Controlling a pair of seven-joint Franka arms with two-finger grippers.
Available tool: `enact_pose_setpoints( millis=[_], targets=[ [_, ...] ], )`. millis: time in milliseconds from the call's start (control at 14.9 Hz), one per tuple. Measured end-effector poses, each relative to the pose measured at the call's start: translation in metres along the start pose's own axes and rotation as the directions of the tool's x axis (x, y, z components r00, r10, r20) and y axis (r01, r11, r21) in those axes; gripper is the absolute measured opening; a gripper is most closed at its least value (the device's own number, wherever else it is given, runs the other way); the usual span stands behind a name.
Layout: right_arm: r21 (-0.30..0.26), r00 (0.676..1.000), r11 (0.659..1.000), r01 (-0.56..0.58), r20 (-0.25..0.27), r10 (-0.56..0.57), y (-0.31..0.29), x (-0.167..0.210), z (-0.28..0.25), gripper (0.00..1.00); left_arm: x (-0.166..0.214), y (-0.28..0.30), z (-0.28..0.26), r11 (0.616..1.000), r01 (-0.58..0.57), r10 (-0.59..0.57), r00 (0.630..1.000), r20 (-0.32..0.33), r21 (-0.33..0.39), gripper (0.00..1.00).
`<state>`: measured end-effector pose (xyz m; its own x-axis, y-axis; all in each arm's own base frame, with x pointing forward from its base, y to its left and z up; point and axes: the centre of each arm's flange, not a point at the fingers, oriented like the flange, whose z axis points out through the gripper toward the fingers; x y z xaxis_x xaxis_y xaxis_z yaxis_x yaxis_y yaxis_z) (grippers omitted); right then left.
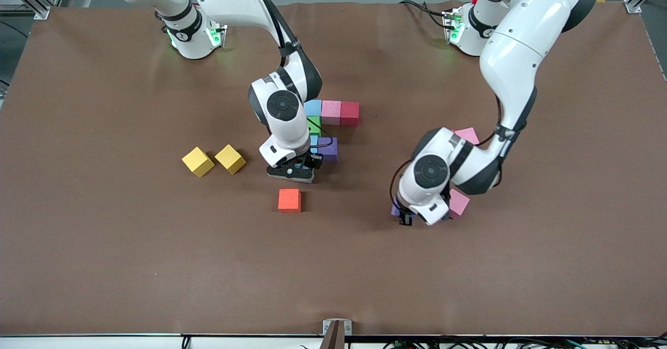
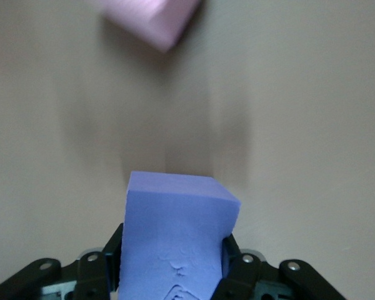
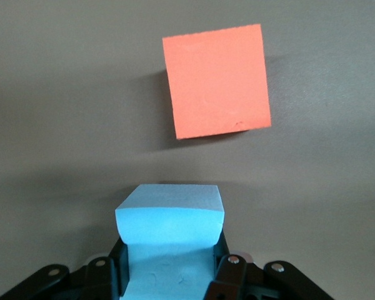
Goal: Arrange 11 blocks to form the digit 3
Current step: 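Carry the purple cube to the cube column with the left gripper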
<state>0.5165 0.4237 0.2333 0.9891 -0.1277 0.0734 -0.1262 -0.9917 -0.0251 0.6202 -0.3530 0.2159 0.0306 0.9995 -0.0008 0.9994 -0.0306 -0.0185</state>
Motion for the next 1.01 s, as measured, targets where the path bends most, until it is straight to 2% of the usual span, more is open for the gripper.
enact_pose_setpoints(
  millis=[202, 471, 739, 1008],
  targets=[
    [0.008, 1.0, 1.0, 0.003, -0.009, -0.003, -0.002, 0.0, 0.0, 0.53, -0.042, -0.043, 0.001, 0.995, 0.099, -0.098, 0.995, -0.024, 0.017, 0.6],
    [0.007, 1.0, 1.0, 0.01, -0.005, -0.01, -0.003, -0.005, 0.005, 0.53, -0.085, -0.102, -0.002, 0.991, 0.135, -0.133, 0.989, -0.066, 0.021, 0.6],
    [0.003, 1.0, 1.0, 0.015, 0.0, -0.015, -0.004, -0.008, 0.01, 0.53, -0.107, -0.139, 0.004, 0.988, 0.153, -0.151, 0.985, -0.083, 0.014, 0.6],
    [0.001, 1.0, 1.0, 0.018, 0.004, -0.019, -0.004, -0.01, 0.011, 0.53, -0.112, -0.149, 0.013, 0.987, 0.154, -0.157, 0.985, -0.073, -0.044, 0.6]
  ],
)
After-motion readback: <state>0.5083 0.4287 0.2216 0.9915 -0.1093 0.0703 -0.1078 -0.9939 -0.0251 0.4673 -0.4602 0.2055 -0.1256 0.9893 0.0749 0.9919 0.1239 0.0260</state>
